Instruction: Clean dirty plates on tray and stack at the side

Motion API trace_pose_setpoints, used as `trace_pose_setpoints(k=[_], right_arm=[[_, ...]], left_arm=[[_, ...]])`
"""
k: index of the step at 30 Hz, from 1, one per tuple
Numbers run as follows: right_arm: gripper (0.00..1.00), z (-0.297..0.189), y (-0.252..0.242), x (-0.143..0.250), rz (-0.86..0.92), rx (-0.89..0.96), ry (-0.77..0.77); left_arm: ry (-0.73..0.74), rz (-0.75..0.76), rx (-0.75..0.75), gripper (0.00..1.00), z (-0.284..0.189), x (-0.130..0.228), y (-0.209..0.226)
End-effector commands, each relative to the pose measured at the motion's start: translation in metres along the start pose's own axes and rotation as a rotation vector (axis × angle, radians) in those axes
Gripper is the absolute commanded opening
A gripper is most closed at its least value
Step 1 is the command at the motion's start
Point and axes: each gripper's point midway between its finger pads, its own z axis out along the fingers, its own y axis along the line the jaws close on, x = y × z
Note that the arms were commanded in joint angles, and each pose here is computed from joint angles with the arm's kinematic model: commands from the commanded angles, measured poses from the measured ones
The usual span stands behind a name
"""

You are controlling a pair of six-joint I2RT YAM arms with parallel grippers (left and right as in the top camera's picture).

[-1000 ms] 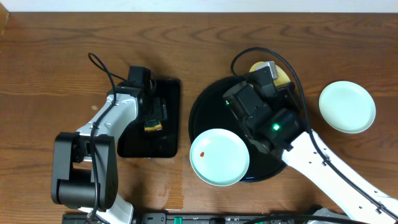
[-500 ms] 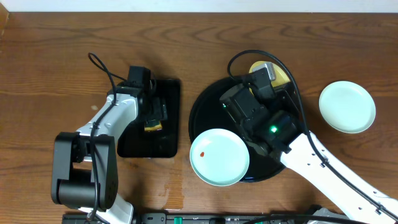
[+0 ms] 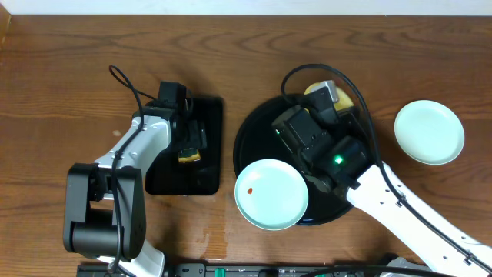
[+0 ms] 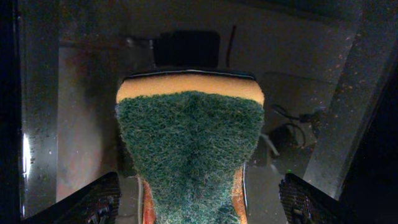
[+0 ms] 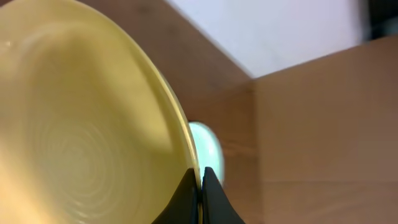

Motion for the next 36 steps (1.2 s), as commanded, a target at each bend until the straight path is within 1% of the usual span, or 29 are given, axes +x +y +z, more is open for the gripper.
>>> trace_pose_setpoints(k=[1, 6, 11, 17, 23, 28, 29, 31, 33, 34, 35, 36], right_arm=[[0.01, 0.012, 0.02, 0.019, 0.1, -0.137, 0.076], [0.01, 0.03, 0.038, 0.044, 0.115, -0.298, 0.193], [0.01, 0.047, 0.043, 0.063, 0.127, -0.378, 0.276], [0.01, 0.068, 0.048, 0.079, 0.132, -0.36, 0.367], [0.01, 0.078, 0.056, 0.088, 0.101, -0.33, 0.414], [0.01, 0.079, 0.054, 0.09, 0.118, -0.306, 0.424], [0.01, 0.079, 0.054, 0.09, 0.118, -0.306, 0.424], [0.01, 0.079, 0.054, 0.09, 0.118, -0.306, 0.424], [0.01, 0.079, 0.053, 0.09, 0.117, -0.301, 0.423], [0.01, 0.079, 0.053, 0.09, 0.117, -0.299, 0.423], [0.01, 0.079, 0.053, 0.09, 0.117, -0.299, 0.423], [0.01, 0.079, 0.053, 0.09, 0.117, -0.299, 0.423]], left_arm=[[0.016, 0.005, 0.004, 0.82, 0.003, 0.005, 0.0], [0.016, 0.005, 0.004, 0.82, 0.003, 0.005, 0.0], [0.016, 0.005, 0.004, 0.82, 0.003, 0.005, 0.0], [0.012, 0.004, 0.008, 0.82, 0.003, 0.005, 0.0], [0.053, 0.003, 0.075, 0.82, 0.002, 0.013, -0.011], [0.041, 0.004, 0.062, 0.83, 0.004, 0.01, -0.009], [0.032, 0.005, 0.049, 0.76, 0.005, 0.008, -0.007], [0.016, 0.005, 0.008, 0.54, 0.009, 0.004, 0.0], [0.012, 0.005, -0.012, 0.41, 0.014, 0.003, 0.003], [0.014, 0.005, -0.015, 0.38, 0.019, 0.003, 0.004], [0.018, 0.005, -0.017, 0.32, 0.024, 0.004, 0.005], [0.027, 0.004, -0.019, 0.29, 0.028, 0.006, 0.005]])
